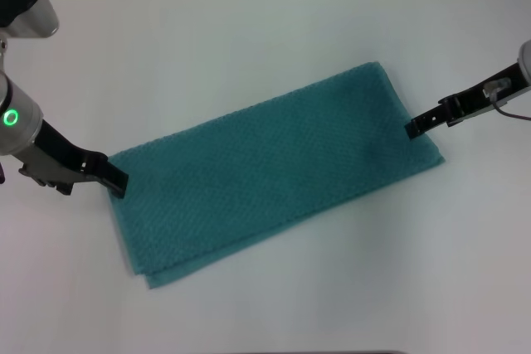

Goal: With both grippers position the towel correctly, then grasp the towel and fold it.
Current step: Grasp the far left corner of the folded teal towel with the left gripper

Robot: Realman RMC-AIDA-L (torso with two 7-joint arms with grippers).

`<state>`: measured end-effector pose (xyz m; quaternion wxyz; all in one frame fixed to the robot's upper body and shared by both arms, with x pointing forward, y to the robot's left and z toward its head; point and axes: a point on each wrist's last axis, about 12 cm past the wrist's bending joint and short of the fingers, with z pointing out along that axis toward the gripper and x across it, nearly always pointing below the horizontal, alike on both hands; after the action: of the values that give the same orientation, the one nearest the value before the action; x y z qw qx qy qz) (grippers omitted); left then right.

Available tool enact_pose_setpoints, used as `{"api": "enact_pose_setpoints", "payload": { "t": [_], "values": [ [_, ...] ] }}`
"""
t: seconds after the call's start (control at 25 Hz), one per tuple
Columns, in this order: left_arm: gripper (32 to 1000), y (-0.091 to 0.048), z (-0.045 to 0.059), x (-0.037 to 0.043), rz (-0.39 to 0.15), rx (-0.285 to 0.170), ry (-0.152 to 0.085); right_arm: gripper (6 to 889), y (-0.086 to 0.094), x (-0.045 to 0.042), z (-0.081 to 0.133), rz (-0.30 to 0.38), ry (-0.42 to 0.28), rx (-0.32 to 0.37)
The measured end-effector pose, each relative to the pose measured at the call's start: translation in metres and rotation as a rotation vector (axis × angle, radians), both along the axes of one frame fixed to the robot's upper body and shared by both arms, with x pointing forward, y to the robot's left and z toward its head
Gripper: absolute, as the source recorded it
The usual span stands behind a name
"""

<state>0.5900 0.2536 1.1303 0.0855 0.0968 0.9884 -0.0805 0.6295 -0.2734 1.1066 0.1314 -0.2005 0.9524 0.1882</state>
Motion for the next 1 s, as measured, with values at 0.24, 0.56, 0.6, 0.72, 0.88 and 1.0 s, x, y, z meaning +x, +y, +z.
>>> {"api": "enact_pose_setpoints", "payload": {
  "t": [0.24,0.56,0.6,0.72,0.88,1.0],
  "values": [
    [853,-0.0003,-0.0001,0.0,0.0,0.0,0.0,841,0.0006,0.0006,0.0006,0.003,-0.002,-0.001],
    [841,-0.0004,-0.0001,0.0,-0.002,-0.001,0.0,838,0.0007,0.0002,0.0001,0.004,-0.001,-0.002],
    [840,-0.0004,-0.0001,0.0,-0.002,-0.001,-0.001,838,0.0006,0.0004,0.0003,0.004,-0.001,-0.002],
    [836,-0.0004,-0.0001,0.0002,-0.002,-0.001,-0.003,836,0.0003,0.0006,0.0007,0.004,-0.003,-0.003],
    [830,-0.0009,0.0005,0.0017,-0.007,0.0,-0.015,835,0.0007,0.0007,0.0007,0.005,-0.003,-0.002],
    [826,-0.0026,0.0026,0.005,-0.033,0.004,-0.039,834,0.0011,0.0011,0.0007,0.004,-0.006,-0.002]
  ]
}}
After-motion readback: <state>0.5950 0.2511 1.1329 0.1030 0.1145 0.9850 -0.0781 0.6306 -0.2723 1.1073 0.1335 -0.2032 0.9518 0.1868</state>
